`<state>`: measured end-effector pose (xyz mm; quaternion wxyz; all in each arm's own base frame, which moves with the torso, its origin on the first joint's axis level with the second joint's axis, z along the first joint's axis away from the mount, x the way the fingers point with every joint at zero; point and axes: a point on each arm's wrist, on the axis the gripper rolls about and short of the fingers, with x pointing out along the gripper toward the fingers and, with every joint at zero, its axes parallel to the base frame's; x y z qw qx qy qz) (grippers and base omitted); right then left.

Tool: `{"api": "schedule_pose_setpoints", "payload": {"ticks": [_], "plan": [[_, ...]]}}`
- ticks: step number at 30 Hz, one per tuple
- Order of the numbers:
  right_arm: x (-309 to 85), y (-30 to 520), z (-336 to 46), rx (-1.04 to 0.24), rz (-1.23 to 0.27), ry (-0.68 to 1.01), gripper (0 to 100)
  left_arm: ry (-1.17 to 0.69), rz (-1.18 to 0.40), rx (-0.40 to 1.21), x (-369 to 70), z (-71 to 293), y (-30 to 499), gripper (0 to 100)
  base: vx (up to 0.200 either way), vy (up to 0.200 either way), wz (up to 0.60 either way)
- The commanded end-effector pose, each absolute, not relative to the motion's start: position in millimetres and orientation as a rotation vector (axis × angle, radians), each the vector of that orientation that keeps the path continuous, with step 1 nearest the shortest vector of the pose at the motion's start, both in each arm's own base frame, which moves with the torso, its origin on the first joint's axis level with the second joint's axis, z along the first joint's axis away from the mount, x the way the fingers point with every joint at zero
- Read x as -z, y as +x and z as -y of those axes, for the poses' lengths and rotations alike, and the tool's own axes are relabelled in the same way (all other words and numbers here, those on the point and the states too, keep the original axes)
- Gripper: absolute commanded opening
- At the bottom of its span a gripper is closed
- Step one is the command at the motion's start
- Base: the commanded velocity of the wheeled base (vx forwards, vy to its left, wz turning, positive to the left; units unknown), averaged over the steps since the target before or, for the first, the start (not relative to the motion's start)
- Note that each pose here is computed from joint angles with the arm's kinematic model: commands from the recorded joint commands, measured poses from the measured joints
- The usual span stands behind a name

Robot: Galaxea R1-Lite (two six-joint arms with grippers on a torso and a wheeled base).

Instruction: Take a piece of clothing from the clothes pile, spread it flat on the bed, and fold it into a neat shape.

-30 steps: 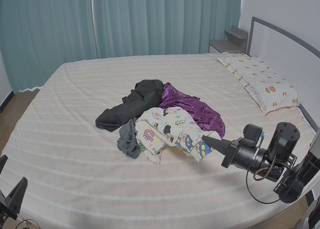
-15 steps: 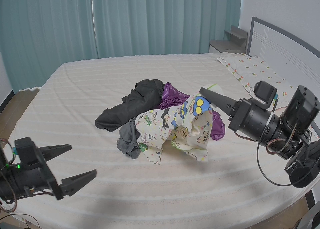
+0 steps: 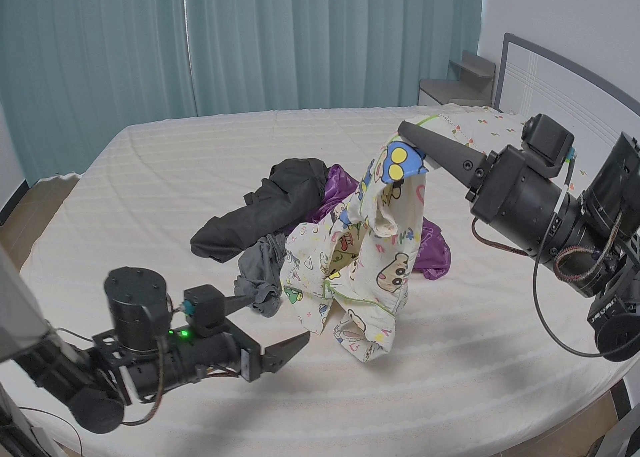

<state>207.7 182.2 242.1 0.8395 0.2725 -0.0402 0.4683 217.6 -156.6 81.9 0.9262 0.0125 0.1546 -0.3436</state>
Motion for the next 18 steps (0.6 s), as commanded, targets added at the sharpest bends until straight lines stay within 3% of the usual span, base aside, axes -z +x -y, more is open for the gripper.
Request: {"api": "schedule_pose_setpoints", "payload": {"ticks": [1, 18], "plan": [[-259, 202, -186, -1.021, 0.116, 0.592, 0, 0.001, -0.373, 0.670, 12, 218, 235, 100, 0.000, 0.000, 0.00], [-259, 200, -184, -1.024, 0.114, 0.592, 0, -0.135, -0.125, 0.330, 25, 249, 321, 100, 0.000, 0.000, 0.00]]}}
